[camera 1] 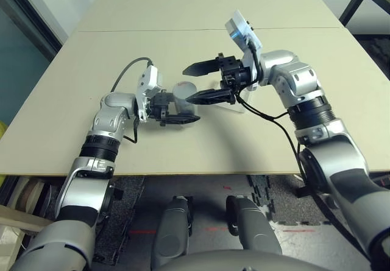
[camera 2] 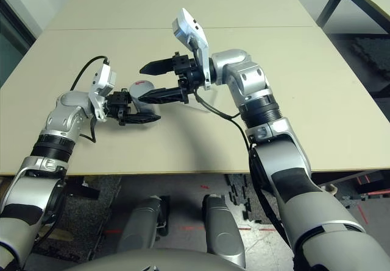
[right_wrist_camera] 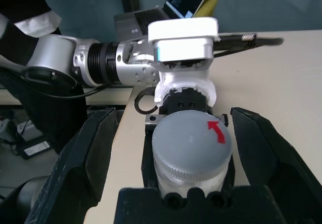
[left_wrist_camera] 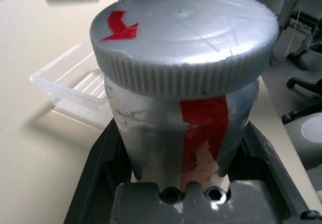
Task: Pour the medicine from the bottle into the box.
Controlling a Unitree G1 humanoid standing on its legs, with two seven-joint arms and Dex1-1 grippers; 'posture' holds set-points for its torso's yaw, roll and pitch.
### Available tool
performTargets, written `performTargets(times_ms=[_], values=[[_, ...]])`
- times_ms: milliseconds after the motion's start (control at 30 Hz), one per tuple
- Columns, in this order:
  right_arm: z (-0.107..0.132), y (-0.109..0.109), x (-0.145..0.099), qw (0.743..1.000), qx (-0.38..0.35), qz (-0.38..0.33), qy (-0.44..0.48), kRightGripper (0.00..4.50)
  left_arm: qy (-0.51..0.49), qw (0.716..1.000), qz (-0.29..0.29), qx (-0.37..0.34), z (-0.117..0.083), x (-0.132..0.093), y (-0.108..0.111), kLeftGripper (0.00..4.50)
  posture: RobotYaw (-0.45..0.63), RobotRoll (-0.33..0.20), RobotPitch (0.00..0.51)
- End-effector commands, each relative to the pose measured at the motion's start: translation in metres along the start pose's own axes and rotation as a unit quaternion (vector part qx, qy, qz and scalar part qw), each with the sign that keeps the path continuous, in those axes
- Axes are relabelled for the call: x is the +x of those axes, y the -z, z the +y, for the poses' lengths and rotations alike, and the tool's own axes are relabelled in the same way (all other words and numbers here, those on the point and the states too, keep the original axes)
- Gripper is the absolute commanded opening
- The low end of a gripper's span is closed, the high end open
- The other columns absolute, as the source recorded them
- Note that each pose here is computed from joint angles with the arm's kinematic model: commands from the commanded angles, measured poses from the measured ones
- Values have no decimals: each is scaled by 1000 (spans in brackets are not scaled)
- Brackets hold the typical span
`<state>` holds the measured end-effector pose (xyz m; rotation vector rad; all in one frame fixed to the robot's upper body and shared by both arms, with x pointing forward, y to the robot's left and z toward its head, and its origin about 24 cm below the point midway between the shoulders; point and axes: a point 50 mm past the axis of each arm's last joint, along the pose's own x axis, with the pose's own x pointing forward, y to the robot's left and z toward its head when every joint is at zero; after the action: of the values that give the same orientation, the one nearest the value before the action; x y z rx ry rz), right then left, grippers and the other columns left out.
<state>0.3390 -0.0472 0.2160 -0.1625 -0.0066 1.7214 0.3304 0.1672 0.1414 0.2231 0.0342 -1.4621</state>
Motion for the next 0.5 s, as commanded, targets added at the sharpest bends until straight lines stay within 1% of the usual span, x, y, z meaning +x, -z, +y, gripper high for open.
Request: performTargets(times_ms=[33,333,500], values=[[-3,1,4,1000,-10,13,4,4500,2,1000,1,12,2,3,-5,2682,24,0,134],[-9,4,11,1000,-12,15,12,4500,9,1000,-2,15,1,7,-6,2682,25,0,133],[-12,5,11,1000,-4,9,20,4500,11,1000,-3,15,0,8,-6,2682,27,0,132]])
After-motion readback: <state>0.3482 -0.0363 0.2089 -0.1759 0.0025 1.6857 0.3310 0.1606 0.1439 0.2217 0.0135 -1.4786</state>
